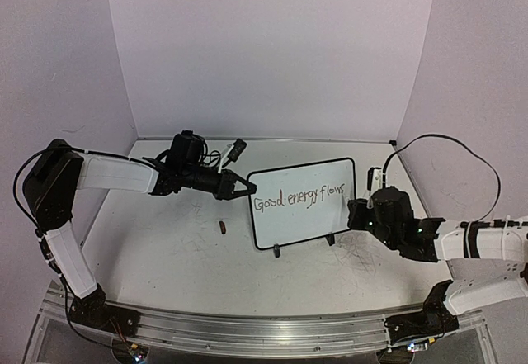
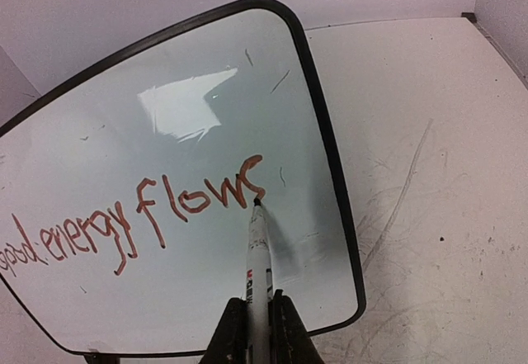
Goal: Write a sentence on the whiteboard
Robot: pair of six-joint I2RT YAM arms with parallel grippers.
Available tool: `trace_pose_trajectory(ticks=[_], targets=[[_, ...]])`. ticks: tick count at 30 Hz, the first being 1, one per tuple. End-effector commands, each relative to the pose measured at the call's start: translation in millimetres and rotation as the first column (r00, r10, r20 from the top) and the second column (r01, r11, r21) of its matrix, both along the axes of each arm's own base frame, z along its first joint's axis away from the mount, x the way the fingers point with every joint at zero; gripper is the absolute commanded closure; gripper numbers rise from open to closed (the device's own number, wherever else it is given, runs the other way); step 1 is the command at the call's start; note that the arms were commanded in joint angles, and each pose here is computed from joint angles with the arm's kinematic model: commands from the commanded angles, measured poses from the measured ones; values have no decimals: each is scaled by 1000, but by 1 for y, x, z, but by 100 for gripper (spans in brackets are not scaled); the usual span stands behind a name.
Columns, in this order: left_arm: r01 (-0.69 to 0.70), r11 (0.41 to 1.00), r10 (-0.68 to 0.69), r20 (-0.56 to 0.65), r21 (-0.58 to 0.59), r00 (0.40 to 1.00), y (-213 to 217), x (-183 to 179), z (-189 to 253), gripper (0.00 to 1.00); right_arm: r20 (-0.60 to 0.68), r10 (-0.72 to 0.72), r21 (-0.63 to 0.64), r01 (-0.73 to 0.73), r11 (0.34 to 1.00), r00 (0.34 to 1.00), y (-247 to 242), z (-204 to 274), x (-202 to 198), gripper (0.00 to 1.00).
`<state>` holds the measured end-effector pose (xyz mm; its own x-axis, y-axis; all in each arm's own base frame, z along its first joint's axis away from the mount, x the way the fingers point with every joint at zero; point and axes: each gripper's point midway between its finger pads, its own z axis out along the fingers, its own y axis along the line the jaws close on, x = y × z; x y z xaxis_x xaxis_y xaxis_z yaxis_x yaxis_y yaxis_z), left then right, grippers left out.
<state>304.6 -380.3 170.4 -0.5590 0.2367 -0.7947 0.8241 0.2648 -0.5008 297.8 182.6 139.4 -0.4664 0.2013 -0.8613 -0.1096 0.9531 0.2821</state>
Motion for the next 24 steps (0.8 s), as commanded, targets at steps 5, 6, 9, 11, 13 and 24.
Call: trace_pose_trajectory(ticks=[5,6,9,11,13,24], targets=[[-12,999,11,17,45,1000,2,-3,-7,100,-29,15,-7,-15,1000,999,1,-5,-6,100],[-13,999,12,18,46,1000,3,-3,-7,100,-26,9,-7,-9,1000,1000,0,-4,-6,100],[-16,999,15,22,47,1000,3,-2,-7,100,-5,-13,1,13,1000,1000,-6,4,-7,100],[-18,999,17,21,49,1000,3,-2,-8,100,7,-28,7,28,1000,1000,-11,9,-8,100],[-17,999,16,21,49,1000,3,-2,-8,100,10,-40,2,40,999,999,-14,10,-8,100],[-17,999,16,23,49,1000,3,-2,-8,100,34,-65,-27,66,997,997,-15,15,3,100]])
